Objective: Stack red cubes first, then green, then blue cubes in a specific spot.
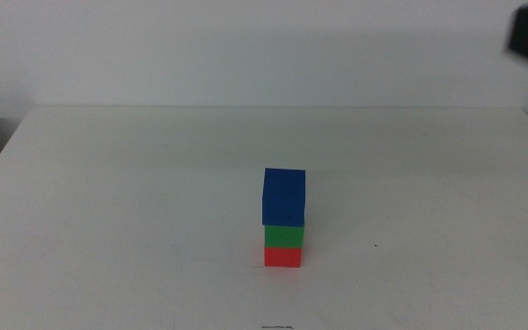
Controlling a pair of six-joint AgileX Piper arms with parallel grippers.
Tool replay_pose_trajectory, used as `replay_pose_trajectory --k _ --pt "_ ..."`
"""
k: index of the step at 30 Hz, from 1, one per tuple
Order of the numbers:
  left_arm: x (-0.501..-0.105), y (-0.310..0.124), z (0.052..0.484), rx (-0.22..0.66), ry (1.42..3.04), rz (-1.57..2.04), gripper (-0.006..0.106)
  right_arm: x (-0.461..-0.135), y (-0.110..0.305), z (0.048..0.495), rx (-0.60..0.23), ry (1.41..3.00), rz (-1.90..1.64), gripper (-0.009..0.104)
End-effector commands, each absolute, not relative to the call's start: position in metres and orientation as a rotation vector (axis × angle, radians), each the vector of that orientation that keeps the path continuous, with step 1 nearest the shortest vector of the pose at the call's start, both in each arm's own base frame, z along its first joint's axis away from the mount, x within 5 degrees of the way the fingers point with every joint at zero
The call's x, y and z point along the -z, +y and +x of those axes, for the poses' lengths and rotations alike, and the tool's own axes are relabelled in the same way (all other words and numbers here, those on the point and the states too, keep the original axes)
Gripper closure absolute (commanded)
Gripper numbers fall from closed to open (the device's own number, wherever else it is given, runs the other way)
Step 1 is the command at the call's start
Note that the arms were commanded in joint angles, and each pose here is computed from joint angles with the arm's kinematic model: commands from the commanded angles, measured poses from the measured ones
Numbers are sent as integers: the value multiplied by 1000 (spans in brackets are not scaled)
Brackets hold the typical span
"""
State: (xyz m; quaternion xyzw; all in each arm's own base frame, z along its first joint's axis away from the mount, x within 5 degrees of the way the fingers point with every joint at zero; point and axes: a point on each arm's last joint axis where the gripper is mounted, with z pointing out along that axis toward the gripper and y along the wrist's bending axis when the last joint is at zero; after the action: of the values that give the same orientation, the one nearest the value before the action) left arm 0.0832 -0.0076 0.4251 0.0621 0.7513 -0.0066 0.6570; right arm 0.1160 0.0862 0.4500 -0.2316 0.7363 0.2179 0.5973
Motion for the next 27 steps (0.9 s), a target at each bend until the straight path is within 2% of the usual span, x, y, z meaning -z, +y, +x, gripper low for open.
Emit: replay_pose_trajectory --k 1,3,8,11,14,21,27 --pt "-414 -9 77 58 1600 123 8 -441 87 125 -524 1630 -466 13" --pt "-392 -9 73 70 1604 118 8 -414 82 131 -474 1699 -441 13" --pt "-335 -8 62 66 1631 119 8 -335 46 130 -239 1874 -320 13" --pt "-302 -7 54 66 1650 119 8 -299 23 113 -122 1891 -220 13" --pt "-276 -6 45 66 1639 118 8 -272 8 89 -40 1817 -121 13" --pt "-233 -5 44 70 1644 114 8 -228 0 55 37 1586 -28 13" --pt "-219 -6 50 79 1566 98 8 -200 0 55 39 1590 -31 13"
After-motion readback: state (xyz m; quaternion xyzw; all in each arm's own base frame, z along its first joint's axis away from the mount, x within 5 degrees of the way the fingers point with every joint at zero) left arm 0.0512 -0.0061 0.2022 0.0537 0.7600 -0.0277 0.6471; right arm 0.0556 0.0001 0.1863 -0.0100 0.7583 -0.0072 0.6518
